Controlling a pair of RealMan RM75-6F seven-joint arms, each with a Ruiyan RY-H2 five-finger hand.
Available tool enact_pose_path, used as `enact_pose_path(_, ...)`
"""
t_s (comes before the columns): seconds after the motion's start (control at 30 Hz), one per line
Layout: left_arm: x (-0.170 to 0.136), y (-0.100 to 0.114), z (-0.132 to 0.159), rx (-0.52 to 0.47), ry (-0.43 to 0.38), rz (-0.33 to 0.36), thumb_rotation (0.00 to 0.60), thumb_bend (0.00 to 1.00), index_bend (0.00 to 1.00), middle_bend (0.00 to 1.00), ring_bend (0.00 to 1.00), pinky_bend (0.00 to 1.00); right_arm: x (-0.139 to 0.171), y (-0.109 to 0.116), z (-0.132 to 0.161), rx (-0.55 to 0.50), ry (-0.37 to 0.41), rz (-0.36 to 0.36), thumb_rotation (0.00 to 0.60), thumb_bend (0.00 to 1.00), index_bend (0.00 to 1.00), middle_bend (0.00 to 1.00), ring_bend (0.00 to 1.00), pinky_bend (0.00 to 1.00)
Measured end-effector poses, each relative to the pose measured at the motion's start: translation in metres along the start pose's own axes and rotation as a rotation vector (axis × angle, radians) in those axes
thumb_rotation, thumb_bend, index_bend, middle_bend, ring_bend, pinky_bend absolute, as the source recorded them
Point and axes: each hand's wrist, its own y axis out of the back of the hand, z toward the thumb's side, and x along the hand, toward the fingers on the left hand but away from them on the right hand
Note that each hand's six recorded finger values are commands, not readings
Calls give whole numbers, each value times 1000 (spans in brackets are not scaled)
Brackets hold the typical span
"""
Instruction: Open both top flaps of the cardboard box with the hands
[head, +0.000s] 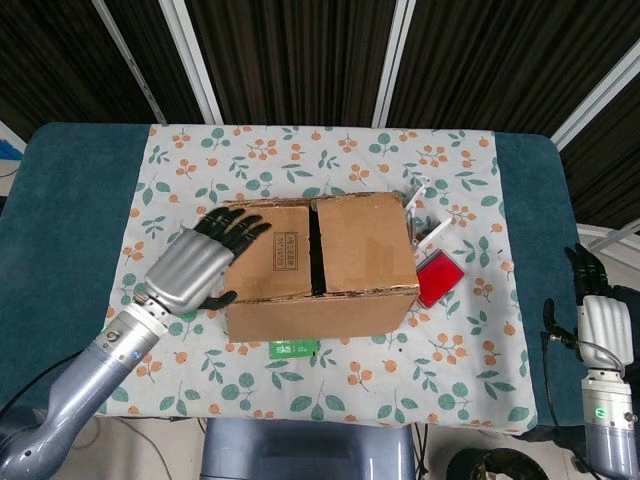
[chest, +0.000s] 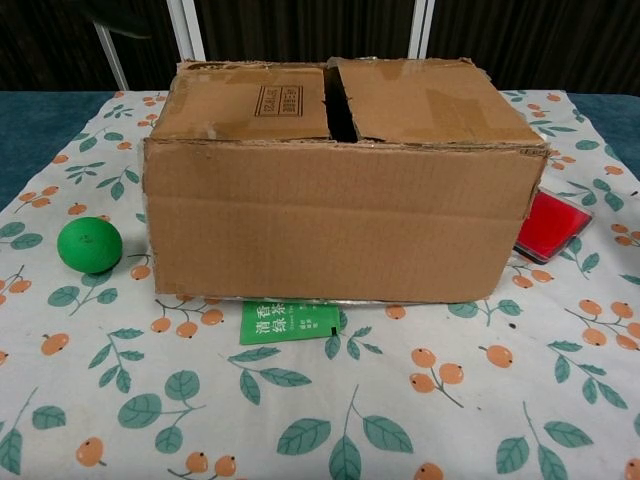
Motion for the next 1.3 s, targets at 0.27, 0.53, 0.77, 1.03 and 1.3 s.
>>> enact_pose_path(0.27,-69,-41,-96,50,282,132,600,128,0,0,0,33,-6,8,9,39,19,0,600,495,0,0,0,252)
enact_pose_path(0.53,-123,-79,-148,14,438,188,600,129,0,0,0,33,-33,23,46,109,125,10,600,507,0,0,0,251)
enact_pose_path(0.77,-143,-96,-164,-41,465,202,600,129,0,0,0,33,-68,27,103,211,293,70,600,627,7,0,0,250)
enact_pose_path(1.03,-150,-105,-173,-102,465,206,600,129,0,0,0,33,-102,9,194,395,579,201,600,937,157,63,84,250)
enact_pose_path(1.3,-150,-104,-177,-129,470,209,600,129,0,0,0,33,-118,-26,284,586,844,304,600,1000,383,222,212,289)
